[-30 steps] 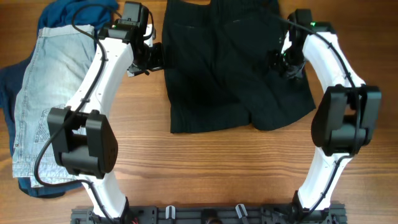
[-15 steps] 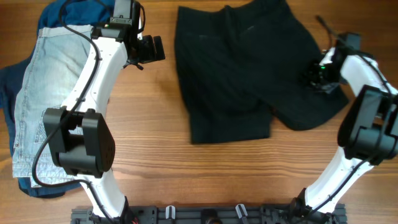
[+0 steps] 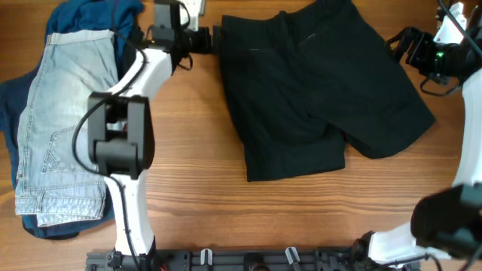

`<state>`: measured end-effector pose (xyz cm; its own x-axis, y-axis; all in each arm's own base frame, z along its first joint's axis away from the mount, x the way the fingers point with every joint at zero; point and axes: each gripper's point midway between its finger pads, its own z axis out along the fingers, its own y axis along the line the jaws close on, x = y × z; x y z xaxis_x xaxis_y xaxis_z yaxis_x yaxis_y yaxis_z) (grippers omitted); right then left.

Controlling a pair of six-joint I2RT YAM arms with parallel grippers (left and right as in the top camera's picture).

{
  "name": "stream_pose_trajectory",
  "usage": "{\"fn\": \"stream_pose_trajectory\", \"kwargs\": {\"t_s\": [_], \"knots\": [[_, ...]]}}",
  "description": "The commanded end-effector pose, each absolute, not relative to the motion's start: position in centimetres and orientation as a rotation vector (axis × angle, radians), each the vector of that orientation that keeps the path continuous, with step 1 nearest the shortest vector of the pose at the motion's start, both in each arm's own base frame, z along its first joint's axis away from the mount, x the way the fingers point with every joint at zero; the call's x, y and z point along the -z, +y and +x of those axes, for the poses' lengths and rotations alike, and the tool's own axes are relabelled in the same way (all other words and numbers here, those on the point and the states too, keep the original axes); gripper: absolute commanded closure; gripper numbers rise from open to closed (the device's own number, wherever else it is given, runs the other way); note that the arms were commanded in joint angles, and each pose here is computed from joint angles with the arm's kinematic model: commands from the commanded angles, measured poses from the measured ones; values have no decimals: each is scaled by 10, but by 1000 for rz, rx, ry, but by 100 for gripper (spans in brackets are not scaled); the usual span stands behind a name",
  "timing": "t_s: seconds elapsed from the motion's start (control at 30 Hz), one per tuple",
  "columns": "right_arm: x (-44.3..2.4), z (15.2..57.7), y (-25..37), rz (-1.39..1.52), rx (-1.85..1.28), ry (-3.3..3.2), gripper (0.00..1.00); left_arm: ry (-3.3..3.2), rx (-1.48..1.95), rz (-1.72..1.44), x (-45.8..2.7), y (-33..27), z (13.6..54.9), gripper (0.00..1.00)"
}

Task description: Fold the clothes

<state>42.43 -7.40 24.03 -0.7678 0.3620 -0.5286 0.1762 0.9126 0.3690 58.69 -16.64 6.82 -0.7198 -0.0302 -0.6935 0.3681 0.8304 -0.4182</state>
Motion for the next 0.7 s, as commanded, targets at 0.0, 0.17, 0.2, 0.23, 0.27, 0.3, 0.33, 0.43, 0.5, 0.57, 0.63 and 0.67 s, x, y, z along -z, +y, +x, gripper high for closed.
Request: {"fn": "stream_pose_trajectory", "kwargs": {"t_s": [0.0,0.17,0.2,0.23,0.27,0.3,0.33,0.43,0.5,0.57,0.63,0.67], "knots": [[-267,414,-55,318,-402,2415,1,2302,821,240,-43,-180,582,3],[-270,414,-37,268,-419,2420,0,2311,821,219,-16,-183,586,3],[-270,414,-35,262,-422,2422,1,2312,823,217,-11,-184,586,3],[-270,414,-33,258,-425,2424,1,2311,828,215,-7,-186,586,5],[-270,414,-33,258,-425,2424,1,2307,843,203,-5,-191,587,7],[-270,413,-33,259,-426,2425,1,2299,849,226,-2,-201,585,9],[-269,413,-33,260,-426,2428,1,2296,854,243,-2,-208,583,12],[-268,411,-33,264,-430,2438,2,2258,875,294,-8,-233,580,48],[-266,409,-32,268,-432,2448,3,2284,923,200,-9,-236,580,96],[-266,409,-32,278,-436,2449,7,2350,950,41,-10,-213,580,96],[-260,407,-32,307,-448,2462,9,2404,930,-31,-23,-188,576,96],[-256,406,-31,316,-452,2472,9,2431,917,-73,-33,-172,572,96]]}}
